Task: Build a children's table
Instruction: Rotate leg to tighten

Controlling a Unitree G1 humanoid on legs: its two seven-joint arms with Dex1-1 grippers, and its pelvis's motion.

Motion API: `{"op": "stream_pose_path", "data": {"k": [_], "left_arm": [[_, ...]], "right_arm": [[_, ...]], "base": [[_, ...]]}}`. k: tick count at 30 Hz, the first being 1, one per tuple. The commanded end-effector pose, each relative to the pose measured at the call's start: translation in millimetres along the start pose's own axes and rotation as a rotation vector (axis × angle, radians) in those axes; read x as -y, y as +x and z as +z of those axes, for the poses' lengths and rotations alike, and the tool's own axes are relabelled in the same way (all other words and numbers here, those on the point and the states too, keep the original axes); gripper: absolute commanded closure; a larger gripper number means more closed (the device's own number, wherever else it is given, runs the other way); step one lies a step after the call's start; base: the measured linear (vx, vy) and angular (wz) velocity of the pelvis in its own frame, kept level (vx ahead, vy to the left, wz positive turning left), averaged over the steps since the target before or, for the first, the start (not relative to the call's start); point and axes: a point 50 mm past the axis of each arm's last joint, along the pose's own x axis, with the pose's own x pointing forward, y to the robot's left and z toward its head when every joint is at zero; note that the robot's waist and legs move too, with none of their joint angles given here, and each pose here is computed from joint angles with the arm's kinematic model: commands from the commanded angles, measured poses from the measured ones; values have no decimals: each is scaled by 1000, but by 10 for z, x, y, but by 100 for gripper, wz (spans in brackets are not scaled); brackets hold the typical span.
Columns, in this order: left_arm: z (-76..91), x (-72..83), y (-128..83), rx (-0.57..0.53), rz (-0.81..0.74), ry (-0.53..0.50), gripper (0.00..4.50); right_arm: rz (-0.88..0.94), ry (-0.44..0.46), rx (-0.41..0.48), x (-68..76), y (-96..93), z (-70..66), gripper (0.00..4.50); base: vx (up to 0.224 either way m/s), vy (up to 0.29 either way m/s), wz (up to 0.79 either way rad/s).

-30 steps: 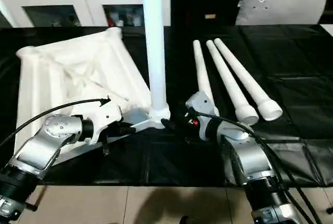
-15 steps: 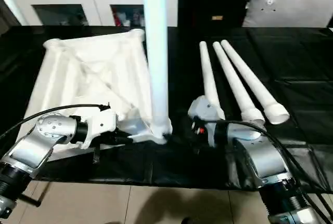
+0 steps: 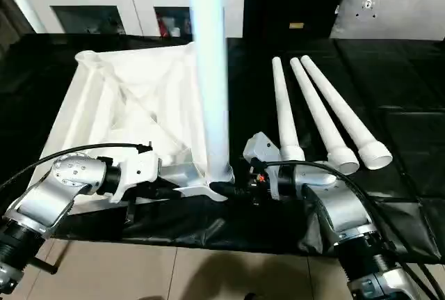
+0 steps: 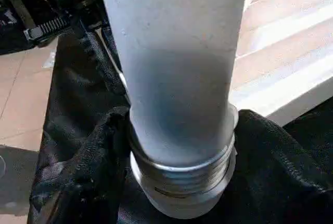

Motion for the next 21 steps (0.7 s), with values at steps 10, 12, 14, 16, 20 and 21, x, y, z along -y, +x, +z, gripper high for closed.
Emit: {"op": "stream_pose_path", "data": {"k": [10,12,14,16,20,21], "left_arm": [[-73,170,126,-46,-104,3,450],[-77,178,131,-34,-82,-30,450],[-79,183,134,-25,-64,-55,450],[-56,195,159,5,-26,-108,450],[16,186,236,54,103,-237,450],[21,185,242,57,112,-244,450]], "right_arm": [[65,22,-11,-82,96,-88,177],[57,53,-13,-119,116,-140,177],[48,72,-14,-142,131,-173,177],[-27,111,-10,-149,208,-227,177],[-249,232,21,-116,452,-322,177],[-257,240,27,-118,469,-323,178]], "base": [[0,0,0],[0,0,0],[0,0,0],[0,0,0],[0,0,0],[-55,-9,0]]}}
